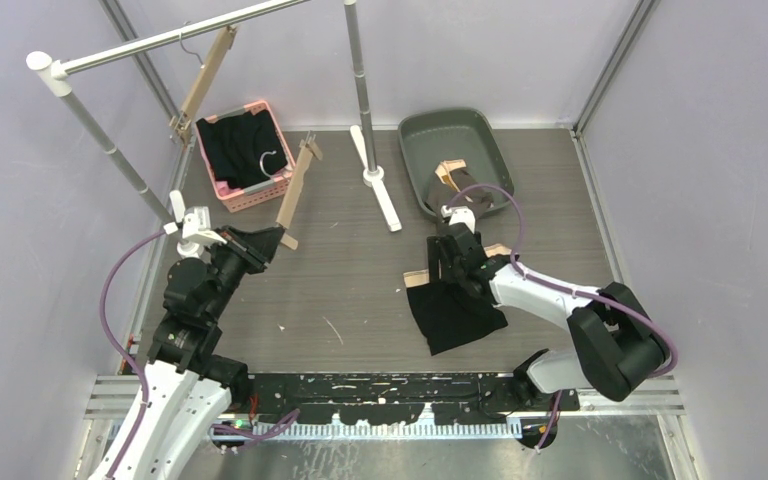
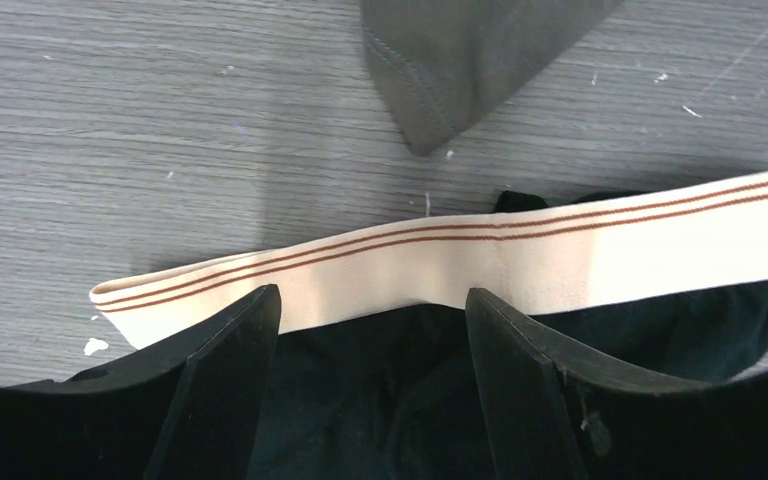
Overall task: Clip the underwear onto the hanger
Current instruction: Pick up the underwear from the center of the board.
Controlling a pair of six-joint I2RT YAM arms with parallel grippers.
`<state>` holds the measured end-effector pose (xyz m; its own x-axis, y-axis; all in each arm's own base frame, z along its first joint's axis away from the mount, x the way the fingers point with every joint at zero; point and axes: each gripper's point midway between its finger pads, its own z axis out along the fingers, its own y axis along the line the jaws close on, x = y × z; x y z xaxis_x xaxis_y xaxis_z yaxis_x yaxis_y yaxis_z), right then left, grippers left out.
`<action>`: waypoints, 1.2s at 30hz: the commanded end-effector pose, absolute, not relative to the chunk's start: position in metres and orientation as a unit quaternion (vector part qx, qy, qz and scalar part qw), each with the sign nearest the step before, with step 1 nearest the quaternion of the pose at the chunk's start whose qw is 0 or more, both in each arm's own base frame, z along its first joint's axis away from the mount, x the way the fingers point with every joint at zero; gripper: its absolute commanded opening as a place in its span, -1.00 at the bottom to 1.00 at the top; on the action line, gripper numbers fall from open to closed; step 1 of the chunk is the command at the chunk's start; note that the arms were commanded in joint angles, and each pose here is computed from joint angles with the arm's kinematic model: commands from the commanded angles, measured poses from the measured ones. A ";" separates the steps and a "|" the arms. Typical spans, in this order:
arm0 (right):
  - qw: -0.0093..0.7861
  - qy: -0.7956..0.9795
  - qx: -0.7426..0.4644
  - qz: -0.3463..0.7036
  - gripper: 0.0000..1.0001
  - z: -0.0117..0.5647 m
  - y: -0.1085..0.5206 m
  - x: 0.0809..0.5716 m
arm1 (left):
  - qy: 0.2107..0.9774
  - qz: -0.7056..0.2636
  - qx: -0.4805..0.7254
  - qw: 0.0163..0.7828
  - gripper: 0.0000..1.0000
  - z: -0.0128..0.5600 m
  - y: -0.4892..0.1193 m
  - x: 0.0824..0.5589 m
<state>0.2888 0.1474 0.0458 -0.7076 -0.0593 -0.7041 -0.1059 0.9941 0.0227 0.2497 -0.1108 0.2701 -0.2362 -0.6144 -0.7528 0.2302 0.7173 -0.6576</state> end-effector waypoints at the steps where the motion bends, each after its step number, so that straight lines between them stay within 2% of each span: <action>1: 0.413 0.907 -0.059 0.063 0.49 0.061 0.163 0.303 | 0.676 -0.356 -0.128 0.633 -0.99 0.294 -0.109 0.252; 13: 0.371 0.925 -0.069 0.041 0.50 0.025 0.161 0.301 | 0.679 -0.352 -0.130 0.631 -1.00 0.291 -0.108 0.253; 17: 0.351 0.933 -0.068 0.032 0.44 0.018 0.160 0.299 | 0.679 -0.350 -0.131 0.632 -1.00 0.290 -0.108 0.253; 26: 0.310 0.947 -0.075 0.030 0.07 0.000 0.162 0.291 | 0.682 -0.346 -0.133 0.631 -0.99 0.288 -0.107 0.255; 30: 0.318 0.945 -0.074 0.034 -0.18 0.005 0.163 0.292 | 0.682 -0.345 -0.133 0.631 -0.99 0.287 -0.107 0.255; 36: 0.353 0.931 -0.074 0.049 -0.67 0.021 0.164 0.296 | 0.682 -0.347 -0.133 0.630 -1.00 0.288 -0.107 0.255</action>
